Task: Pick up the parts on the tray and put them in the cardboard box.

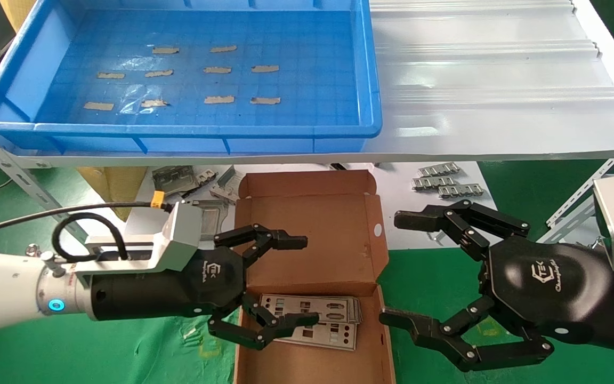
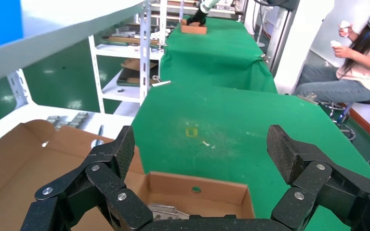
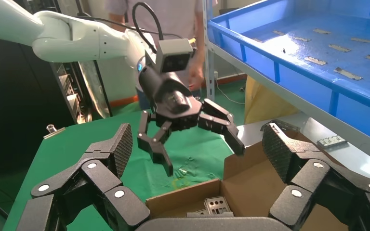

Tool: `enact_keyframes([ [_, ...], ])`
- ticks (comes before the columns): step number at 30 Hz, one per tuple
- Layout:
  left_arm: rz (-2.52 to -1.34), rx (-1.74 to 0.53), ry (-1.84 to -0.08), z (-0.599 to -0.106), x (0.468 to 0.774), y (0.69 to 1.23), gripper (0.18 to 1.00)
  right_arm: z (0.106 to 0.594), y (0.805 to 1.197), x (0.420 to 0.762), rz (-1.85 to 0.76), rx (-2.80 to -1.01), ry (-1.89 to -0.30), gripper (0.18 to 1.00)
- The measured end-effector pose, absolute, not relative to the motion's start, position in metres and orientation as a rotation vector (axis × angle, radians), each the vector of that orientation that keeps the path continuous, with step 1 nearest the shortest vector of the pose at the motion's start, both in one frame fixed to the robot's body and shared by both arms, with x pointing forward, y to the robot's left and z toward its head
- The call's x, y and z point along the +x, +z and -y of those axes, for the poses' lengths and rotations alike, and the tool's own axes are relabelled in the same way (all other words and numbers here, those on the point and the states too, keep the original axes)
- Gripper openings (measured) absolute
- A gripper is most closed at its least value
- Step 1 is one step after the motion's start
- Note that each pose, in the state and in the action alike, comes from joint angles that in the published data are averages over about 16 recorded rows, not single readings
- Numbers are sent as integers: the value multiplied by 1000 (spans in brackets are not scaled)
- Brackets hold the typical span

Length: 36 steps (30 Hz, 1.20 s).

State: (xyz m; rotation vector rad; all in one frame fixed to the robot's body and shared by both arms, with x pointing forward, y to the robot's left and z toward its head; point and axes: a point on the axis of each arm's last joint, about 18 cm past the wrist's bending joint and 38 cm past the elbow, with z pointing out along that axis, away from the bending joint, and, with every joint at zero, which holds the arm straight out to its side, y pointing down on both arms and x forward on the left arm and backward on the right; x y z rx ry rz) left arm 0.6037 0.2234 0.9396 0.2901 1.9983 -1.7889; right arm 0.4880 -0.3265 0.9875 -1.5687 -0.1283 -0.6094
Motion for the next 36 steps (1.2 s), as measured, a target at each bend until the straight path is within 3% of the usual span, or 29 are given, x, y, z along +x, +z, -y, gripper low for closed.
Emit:
enact_keyframes([
  [36, -1907, 265, -1822, -291, 508, 983, 1001, 326, 988, 488, 128, -1569, -609, 1000],
])
